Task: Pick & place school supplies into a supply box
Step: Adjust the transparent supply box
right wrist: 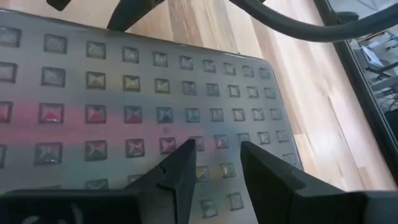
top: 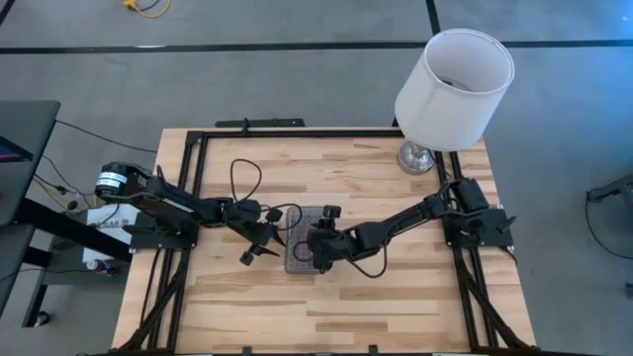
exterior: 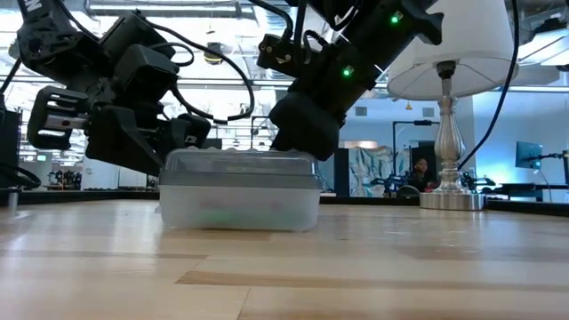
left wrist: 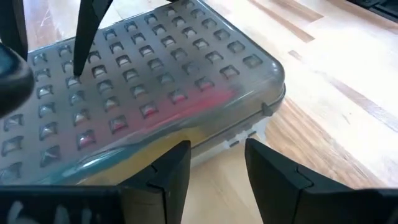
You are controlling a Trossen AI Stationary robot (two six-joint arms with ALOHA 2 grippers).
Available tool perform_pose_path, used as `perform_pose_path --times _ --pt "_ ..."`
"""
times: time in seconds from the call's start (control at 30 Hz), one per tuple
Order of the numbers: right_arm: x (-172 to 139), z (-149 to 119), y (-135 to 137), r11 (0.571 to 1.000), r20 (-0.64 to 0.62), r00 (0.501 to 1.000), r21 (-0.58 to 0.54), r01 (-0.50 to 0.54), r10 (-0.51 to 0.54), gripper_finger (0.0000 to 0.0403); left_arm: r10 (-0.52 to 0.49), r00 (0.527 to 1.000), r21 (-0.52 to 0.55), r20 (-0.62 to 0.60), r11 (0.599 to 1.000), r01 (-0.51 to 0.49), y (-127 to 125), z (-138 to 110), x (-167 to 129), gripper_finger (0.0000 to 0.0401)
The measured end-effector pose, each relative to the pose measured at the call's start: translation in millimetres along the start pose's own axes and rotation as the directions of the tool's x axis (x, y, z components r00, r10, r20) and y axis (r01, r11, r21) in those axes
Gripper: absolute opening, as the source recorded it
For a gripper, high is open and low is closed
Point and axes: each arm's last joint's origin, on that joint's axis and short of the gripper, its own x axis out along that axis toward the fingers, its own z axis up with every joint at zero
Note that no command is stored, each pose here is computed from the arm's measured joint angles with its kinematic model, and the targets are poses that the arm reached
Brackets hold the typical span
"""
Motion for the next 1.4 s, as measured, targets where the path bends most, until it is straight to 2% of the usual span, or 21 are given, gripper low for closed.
perform_pose_path --times 0.2,0.33,0.43,0.7,0.97,1.4 --pt "-10 3 -4 1.000 0.007 1.000 -0.001 0.007 -0.007 0.0127 0.084 0.996 0.018 -0.033 0.996 -0.083 3 -1 0 0.0151" --pt "-31 8 -5 1.000 0.032 0.999 -0.015 0.007 -0.007 0.0127 0.202 0.977 0.033 -0.071 0.979 -0.200 7 -1 -1 0.0151" --pt "-51 13 -7 1.000 0.065 0.998 -0.021 0.001 0.001 0.0127 0.230 0.971 0.044 -0.068 0.973 -0.227 8 0 -1 0.0151" --pt "-76 15 -8 0.999 0.078 0.997 -0.042 -0.002 0.006 0.0127 0.172 0.984 0.009 -0.035 0.985 -0.172 7 1 -1 0.0151" --pt "-76 2 -10 0.999 -0.035 0.999 0.014 0.036 -0.036 0.0127 0.137 0.990 0.008 -0.027 0.991 -0.137 2 3 0 0.0151" --pt "-86 1 1 0.998 -0.005 0.998 0.002 0.068 -0.068 0.0127 0.079 0.997 0.028 -0.004 0.997 -0.079 -4 9 4 0.0151"
